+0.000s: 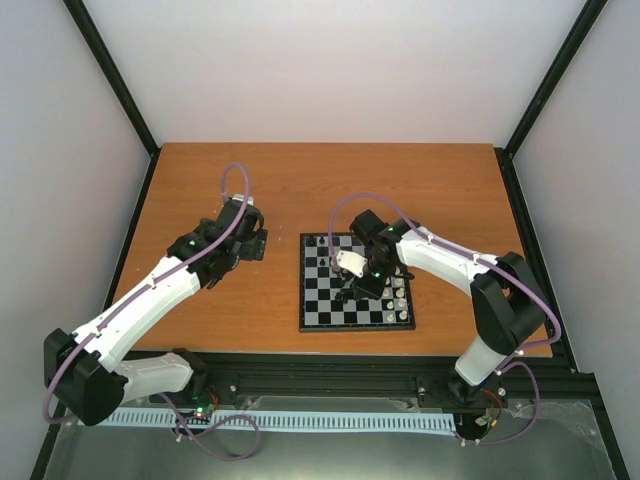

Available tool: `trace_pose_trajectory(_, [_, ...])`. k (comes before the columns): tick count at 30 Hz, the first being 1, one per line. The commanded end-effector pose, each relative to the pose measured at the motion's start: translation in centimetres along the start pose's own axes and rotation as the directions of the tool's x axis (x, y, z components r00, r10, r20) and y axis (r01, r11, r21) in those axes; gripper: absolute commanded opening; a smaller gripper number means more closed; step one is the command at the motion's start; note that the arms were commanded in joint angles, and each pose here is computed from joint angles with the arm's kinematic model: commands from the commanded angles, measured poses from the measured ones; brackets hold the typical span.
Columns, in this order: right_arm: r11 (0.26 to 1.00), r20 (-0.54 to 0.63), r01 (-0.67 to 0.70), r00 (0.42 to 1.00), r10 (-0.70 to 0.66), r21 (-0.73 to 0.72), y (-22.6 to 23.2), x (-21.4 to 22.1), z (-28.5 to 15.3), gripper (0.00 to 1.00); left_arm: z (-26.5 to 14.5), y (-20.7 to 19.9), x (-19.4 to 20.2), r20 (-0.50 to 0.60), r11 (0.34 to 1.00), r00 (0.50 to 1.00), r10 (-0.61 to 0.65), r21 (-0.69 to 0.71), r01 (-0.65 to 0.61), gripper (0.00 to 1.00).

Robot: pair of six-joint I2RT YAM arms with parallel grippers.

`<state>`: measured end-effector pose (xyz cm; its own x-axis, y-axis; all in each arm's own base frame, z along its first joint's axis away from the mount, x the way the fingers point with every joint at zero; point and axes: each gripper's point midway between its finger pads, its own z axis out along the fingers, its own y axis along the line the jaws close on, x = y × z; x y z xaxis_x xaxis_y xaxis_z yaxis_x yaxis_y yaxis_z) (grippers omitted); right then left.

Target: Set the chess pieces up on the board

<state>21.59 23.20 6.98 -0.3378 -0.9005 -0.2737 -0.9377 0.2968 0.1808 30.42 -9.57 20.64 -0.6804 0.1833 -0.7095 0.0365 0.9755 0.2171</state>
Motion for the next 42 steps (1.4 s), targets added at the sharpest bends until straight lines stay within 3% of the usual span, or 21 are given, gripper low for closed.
trace_pose_trajectory(1, [1.000,0.029,0.026,0.999,-0.026,-0.003,0.5,-1.1,-1.3,0.06,-0.4,0.2,-0.9,0.021,1.000,1.000,-0.005,-0.002,0.005,1.00])
trace_pose_trajectory(12, [0.994,0.108,0.075,0.991,-0.084,0.079,-1.3,-6.7,-4.7,0.06,-1.1,2.1,-1.4,0.058,0.995,0.997,-0.054,-0.080,0.058,1.00])
trace_pose_trajectory(23, [0.994,0.098,0.092,0.990,-0.098,0.067,-2.8,-12.2,-1.2,0.05,-1.2,2.5,-1.4,0.062,0.993,0.996,-0.058,-0.098,0.064,1.00])
trace_pose_trajectory(42, [0.993,0.029,0.067,0.997,-0.070,0.102,-6.2,-14.2,3.9,0.05,-1.2,1.9,-1.4,0.056,0.996,0.997,-0.051,-0.067,0.055,1.00])
